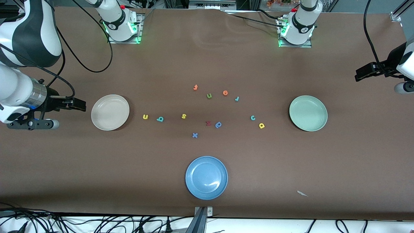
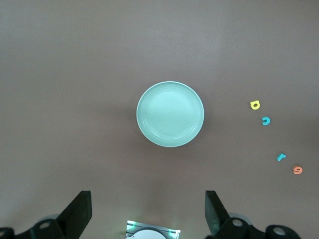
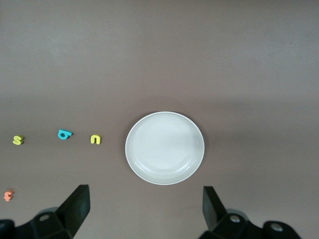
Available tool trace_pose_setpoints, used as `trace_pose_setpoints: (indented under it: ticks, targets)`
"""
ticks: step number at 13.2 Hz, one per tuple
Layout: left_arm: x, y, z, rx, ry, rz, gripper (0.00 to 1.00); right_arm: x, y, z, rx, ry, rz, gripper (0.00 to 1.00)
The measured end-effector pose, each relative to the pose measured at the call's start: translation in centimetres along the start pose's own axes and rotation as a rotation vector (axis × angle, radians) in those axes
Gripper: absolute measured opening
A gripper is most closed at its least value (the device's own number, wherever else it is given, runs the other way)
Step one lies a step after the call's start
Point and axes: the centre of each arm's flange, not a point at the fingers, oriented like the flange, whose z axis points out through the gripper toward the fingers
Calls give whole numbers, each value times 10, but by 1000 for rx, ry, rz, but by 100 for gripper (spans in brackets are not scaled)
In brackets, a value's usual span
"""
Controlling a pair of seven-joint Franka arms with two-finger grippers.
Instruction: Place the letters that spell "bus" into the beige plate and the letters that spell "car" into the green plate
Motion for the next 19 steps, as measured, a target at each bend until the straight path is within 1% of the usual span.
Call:
trace_pose_setpoints:
  ticks: [19]
  targets:
    - [-2,0,-1,1,-2,0,100,-3,-9,4,2,-12,-16,100]
